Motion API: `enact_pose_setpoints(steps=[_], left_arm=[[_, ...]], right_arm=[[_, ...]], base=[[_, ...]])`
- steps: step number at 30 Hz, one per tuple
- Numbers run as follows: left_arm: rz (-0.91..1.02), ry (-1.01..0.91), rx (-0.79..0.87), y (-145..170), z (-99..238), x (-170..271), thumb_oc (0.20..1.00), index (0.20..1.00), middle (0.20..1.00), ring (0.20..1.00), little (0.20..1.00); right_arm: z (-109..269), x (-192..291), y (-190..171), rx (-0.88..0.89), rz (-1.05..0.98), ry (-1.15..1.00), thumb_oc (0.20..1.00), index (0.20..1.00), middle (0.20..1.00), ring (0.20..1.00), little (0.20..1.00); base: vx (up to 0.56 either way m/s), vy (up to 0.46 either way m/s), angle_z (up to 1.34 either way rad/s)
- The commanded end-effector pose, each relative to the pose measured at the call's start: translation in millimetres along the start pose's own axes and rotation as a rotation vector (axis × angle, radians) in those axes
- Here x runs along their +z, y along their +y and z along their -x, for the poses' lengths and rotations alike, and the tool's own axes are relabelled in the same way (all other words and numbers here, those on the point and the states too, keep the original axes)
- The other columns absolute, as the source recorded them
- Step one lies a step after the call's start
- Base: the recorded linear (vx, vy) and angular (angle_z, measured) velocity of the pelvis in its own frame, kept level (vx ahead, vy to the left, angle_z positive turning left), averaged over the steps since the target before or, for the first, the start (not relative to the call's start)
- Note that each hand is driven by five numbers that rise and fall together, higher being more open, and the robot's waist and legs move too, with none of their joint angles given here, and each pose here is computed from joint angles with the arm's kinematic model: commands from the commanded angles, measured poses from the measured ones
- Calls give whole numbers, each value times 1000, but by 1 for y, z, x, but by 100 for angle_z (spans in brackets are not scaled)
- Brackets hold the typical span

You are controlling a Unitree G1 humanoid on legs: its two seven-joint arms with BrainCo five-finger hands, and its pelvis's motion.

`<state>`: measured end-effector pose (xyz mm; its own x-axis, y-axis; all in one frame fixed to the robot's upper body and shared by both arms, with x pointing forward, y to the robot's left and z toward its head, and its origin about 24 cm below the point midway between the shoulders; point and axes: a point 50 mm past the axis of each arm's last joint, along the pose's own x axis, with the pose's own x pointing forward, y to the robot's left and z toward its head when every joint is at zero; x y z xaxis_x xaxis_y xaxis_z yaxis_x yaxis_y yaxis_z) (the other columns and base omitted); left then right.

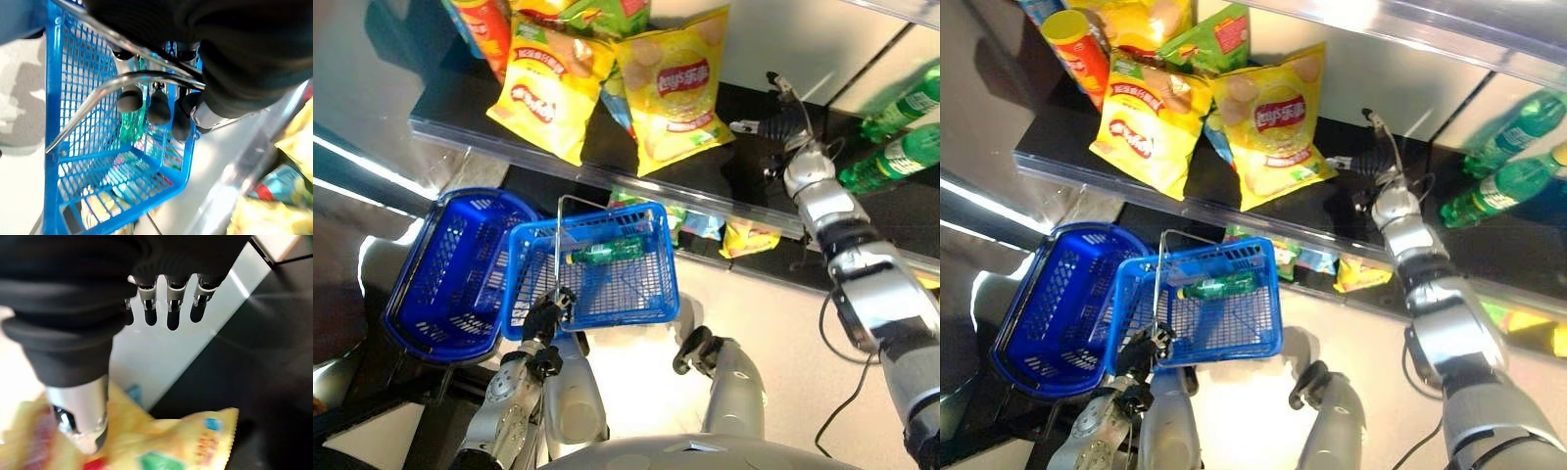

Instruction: Pick up the snacks into the basket

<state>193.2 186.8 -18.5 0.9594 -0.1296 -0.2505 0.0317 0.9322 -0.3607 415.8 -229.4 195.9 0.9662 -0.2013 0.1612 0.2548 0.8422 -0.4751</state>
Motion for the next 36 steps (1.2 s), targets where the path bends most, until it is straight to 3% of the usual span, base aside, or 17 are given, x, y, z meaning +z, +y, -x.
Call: enact_pose_setpoints(steps=[1, 10, 14, 31, 36], left_arm=[[43, -315, -252, -39, 6, 64, 200, 200, 200, 200, 200], [73, -332, -389, -64, 2, 72, 200, 200, 200, 200, 200], [75, -332, -412, -68, -1, 73, 200, 200, 200, 200, 200], [82, -305, -425, -69, -6, 69, 200, 200, 200, 200, 200], [86, -298, -428, -68, -5, 67, 200, 200, 200, 200, 200]], right_arm=[[-9, 26, -11, -15, -2, -41, 1000, 1000, 1000, 1000, 1000], [-12, 18, -38, -63, 128, 66, 1000, 1000, 1000, 1000, 1000], [-10, 7, -48, -76, 93, 107, 1000, 1000, 1000, 1000, 1000], [-6, 0, -19, 92, -125, 62, 1000, 1000, 1000, 1000, 1000], [-6, 3, -20, 114, -105, 41, 1000, 1000, 1000, 1000, 1000]], base=[[-15, 2, 13], [-10, 3, 5], [3, -12, 13], [0, 0, 2], [0, 0, 0]])
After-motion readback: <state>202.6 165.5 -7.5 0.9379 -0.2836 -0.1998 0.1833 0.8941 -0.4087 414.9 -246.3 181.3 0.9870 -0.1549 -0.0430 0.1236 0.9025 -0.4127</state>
